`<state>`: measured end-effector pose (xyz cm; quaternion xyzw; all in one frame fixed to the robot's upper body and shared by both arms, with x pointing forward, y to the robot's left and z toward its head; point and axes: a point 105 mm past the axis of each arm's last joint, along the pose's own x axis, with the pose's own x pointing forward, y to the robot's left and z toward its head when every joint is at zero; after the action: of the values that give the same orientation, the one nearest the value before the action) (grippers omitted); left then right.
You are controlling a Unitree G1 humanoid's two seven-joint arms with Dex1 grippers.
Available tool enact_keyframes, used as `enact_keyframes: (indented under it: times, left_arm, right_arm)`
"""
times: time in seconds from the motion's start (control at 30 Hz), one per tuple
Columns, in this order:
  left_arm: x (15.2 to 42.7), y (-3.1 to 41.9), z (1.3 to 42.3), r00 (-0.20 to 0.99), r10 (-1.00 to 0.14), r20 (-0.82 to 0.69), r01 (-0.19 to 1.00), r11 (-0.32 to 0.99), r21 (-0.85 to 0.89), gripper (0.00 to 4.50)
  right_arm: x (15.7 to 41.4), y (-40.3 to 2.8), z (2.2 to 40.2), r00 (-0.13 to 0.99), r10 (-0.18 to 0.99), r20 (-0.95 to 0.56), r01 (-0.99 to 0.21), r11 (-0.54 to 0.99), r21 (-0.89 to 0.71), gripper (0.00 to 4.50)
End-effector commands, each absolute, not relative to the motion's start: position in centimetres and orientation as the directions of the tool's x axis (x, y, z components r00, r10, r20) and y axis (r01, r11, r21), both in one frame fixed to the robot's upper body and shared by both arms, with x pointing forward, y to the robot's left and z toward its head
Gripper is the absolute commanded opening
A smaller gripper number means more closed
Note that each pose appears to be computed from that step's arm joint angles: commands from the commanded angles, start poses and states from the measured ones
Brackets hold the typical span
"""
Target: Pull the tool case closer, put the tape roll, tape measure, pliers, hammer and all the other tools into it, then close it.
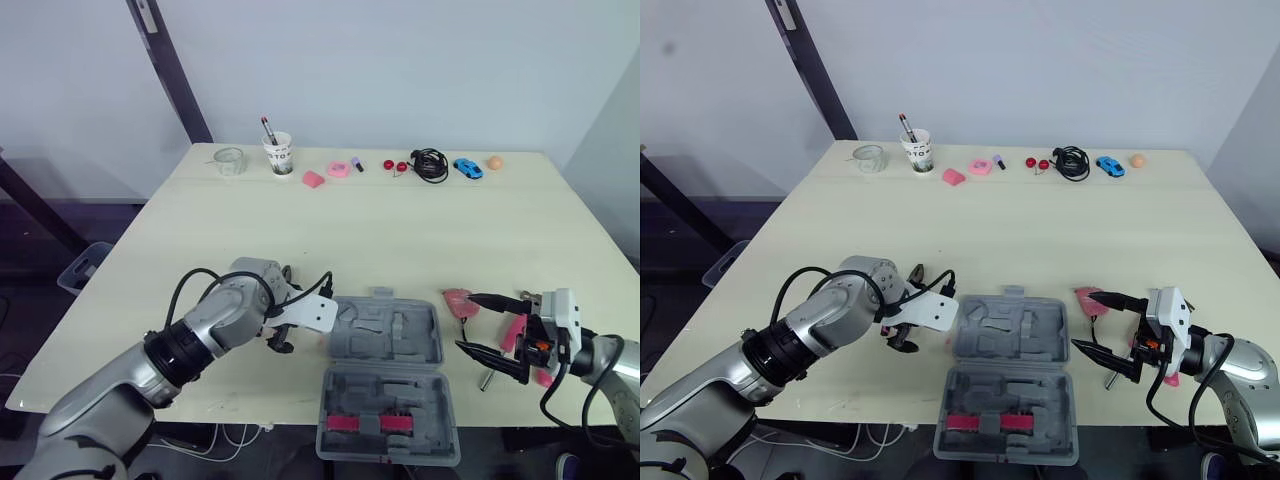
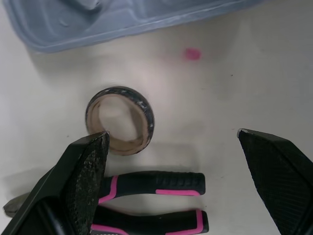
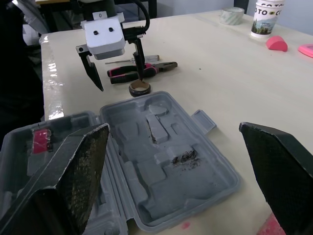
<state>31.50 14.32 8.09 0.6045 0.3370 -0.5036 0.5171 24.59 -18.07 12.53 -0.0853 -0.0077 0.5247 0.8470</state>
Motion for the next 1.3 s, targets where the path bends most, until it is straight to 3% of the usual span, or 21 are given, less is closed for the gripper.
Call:
enact_keyframes:
  times: [0.03, 0.37, 0.43, 0.47, 0.53, 0.73, 0.77, 1.1, 1.3]
  left_arm:
    - [31.7, 14.5, 8.2, 0.273, -0.097, -0.957, 0.922, -0.257, 0.289, 4.46]
    - [32.6, 14.4, 6.9, 0.266, -0.062, -0.962, 0.909, -0.316, 0.271, 4.46]
    - [33.0, 14.6, 6.5, 0.266, -0.05, -0.963, 0.909, -0.318, 0.268, 3.94]
    - [33.2, 14.8, 6.4, 0.267, -0.043, -0.963, 0.909, -0.322, 0.266, 3.39]
    - [33.5, 14.8, 6.3, 0.267, -0.039, -0.963, 0.907, -0.328, 0.265, 3.03]
    - [34.0, 14.2, 6.4, 0.267, -0.046, -0.962, 0.895, -0.359, 0.266, 0.21]
    - [34.0, 14.1, 6.6, 0.262, -0.045, -0.964, 0.894, -0.365, 0.26, 0.06]
    - [34.0, 14.0, 7.6, 0.252, -0.048, -0.967, 0.887, -0.389, 0.25, 0.06]
    - [33.8, 13.5, 10.7, 0.249, -0.106, -0.963, 0.884, -0.381, 0.27, 0.06]
  right_arm:
    - [24.3, -17.8, 13.4, 0.435, 0.899, -0.058, -0.886, 0.416, -0.204, 4.5]
    - [24.1, -17.7, 13.3, 0.438, 0.897, -0.052, -0.882, 0.418, -0.216, 4.5]
    - [23.6, -17.8, 13.2, 0.419, 0.905, -0.071, -0.897, 0.4, -0.189, 4.5]
    - [23.5, -17.8, 13.2, 0.414, 0.907, -0.075, -0.9, 0.396, -0.181, 4.5]
    - [23.3, -17.9, 13.1, 0.408, 0.909, -0.083, -0.904, 0.389, -0.177, 4.5]
    - [23.0, -17.6, 12.8, 0.4, 0.912, -0.087, -0.908, 0.382, -0.173, 4.5]
    - [23.0, -17.5, 12.8, 0.397, 0.914, -0.085, -0.909, 0.378, -0.174, 4.5]
    - [22.7, -17.4, 13.0, 0.365, 0.927, -0.086, -0.922, 0.347, -0.172, 4.5]
    - [22.8, -18.0, 12.7, 0.381, 0.92, -0.094, -0.915, 0.361, -0.178, 4.5]
